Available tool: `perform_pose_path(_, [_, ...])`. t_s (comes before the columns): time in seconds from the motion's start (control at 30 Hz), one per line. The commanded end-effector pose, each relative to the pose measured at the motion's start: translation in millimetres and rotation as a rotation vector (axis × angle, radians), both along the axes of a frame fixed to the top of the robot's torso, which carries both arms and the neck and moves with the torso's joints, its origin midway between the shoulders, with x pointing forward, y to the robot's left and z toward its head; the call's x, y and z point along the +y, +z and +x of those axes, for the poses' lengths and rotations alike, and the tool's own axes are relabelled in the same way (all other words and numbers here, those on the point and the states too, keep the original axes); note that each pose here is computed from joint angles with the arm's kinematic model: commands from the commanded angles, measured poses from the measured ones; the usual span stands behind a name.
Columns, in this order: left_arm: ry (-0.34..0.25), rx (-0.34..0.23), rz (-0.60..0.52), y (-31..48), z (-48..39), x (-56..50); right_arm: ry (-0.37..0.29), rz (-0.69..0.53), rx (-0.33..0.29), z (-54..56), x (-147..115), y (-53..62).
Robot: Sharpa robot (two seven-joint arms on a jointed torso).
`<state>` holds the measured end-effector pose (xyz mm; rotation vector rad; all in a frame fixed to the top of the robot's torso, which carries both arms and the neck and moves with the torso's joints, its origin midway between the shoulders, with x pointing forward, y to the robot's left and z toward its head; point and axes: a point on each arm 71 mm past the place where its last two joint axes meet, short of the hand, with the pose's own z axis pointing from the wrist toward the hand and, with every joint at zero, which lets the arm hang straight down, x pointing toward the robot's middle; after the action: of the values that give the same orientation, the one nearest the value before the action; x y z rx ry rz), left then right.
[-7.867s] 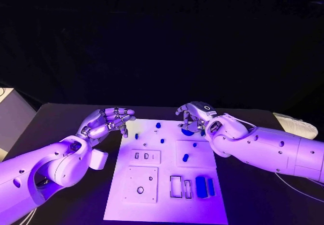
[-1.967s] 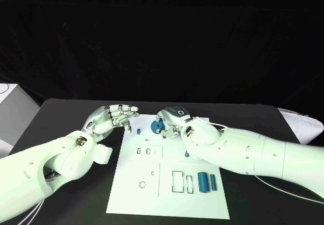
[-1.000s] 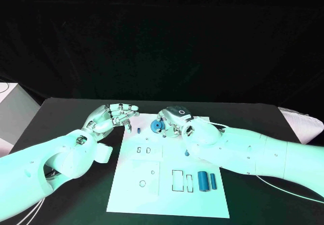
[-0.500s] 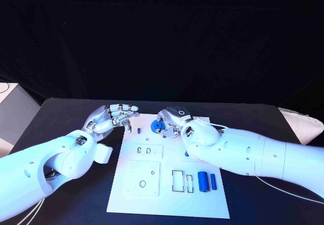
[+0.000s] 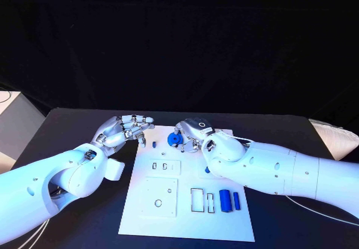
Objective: Assemble the parts on the task board
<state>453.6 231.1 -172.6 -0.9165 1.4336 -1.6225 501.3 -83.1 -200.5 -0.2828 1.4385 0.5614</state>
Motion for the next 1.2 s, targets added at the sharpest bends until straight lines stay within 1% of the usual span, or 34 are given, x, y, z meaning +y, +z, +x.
perform_pose_path(0.03, [-0.017, 0.001, -0.008, 0.6, -0.7, -2.1, 0.034, 0.001, 0.002, -2.5, 3.7, -0.5])
perform_pose_path(0.43, [-0.016, 0.004, -0.006, 0.3, -0.6, -2.1, 0.056, 0.001, 0.003, -4.1, 7.2, -0.4])
perform_pose_path(0.83, [-0.016, 0.005, -0.006, 0.3, -0.6, -2.1, 0.032, -0.019, -0.003, -0.5, 2.7, -1.8])
perform_pose_path(1.2, [-0.016, 0.006, -0.005, 0.0, -0.3, -2.2, 0.033, -0.037, 0.009, 0.8, 1.6, -3.6])
